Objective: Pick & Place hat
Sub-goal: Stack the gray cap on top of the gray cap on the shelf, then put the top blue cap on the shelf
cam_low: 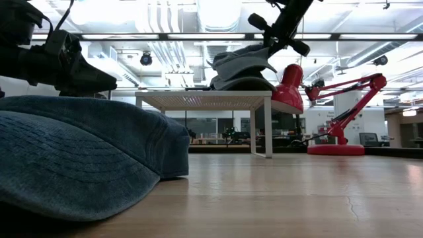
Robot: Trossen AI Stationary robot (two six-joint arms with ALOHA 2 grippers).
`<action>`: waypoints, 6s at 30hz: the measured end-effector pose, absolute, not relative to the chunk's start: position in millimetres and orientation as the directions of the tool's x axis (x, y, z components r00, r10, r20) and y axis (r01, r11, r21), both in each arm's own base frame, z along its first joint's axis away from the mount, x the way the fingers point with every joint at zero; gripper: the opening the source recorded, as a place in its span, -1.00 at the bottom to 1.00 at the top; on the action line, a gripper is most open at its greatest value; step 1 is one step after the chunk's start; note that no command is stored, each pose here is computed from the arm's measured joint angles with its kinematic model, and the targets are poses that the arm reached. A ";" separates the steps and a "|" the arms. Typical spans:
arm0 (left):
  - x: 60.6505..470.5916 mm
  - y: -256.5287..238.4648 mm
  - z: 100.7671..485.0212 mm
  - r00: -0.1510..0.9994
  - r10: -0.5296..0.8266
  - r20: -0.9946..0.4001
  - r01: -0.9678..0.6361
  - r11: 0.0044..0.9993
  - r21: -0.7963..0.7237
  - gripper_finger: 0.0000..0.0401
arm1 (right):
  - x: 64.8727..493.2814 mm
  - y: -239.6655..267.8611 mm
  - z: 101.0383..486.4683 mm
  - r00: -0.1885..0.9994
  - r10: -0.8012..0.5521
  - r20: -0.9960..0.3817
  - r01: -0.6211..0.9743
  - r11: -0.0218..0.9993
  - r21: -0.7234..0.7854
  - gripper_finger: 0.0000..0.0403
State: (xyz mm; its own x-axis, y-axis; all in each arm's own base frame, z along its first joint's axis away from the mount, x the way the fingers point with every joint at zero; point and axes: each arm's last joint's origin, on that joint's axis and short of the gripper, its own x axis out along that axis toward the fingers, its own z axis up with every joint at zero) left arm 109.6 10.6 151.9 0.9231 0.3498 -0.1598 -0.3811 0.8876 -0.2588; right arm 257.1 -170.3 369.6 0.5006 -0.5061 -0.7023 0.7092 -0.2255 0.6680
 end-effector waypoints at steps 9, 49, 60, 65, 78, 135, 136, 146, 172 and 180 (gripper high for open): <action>109.7 10.6 151.9 0.923 0.350 -0.160 -0.381 0.890 -0.249 -0.53 | 258.1 -170.9 370.5 0.511 -0.511 -0.691 0.722 -0.180 0.668 -0.96; 109.7 10.6 151.9 0.923 0.350 -0.160 -0.381 0.890 -0.252 -0.53 | 246.2 -186.2 399.1 0.548 -0.569 -0.613 0.705 -0.080 0.704 -0.43; 109.7 10.6 152.0 0.923 0.350 -0.160 -0.381 0.890 -0.250 -0.53 | 243.1 -184.5 433.6 0.574 -0.650 -0.498 0.724 0.120 0.679 -0.54; 109.7 10.6 152.0 0.923 0.350 -0.160 -0.381 0.890 -0.250 -0.53 | 248.5 -180.5 430.8 0.593 -0.635 -0.495 0.743 0.196 0.639 -0.62; 109.7 10.6 151.9 0.923 0.350 -0.160 -0.381 0.890 -0.250 -0.53 | 287.8 -209.9 391.4 0.563 -0.620 -0.546 0.805 0.263 0.531 -0.74; 109.7 10.6 152.5 0.924 0.350 -0.156 -0.382 0.819 -0.428 -0.53 | 249.1 -104.7 491.8 0.683 -0.376 -0.626 0.667 0.671 0.325 -0.74; 109.7 10.6 152.5 0.924 0.350 -0.156 -0.382 0.819 -0.428 -0.53 | 247.0 -97.8 492.6 0.687 -0.374 -0.623 0.657 0.686 0.313 -0.74; 109.8 10.5 152.9 0.925 0.348 -0.151 -0.375 0.783 -0.496 -0.53 | 234.3 -49.9 463.1 0.696 -0.321 -0.642 0.587 0.769 0.252 -0.74; 105.6 6.8 213.3 0.941 0.223 -0.254 -0.317 0.845 -0.432 -0.53 | 173.4 -9.4 314.7 0.932 -0.206 -0.299 0.336 0.802 0.494 -0.74; 111.2 6.9 241.3 0.896 0.224 -0.384 -0.386 0.821 -0.421 -0.53 | 145.7 -8.8 284.1 0.941 -0.207 -0.269 0.322 0.798 0.509 -0.74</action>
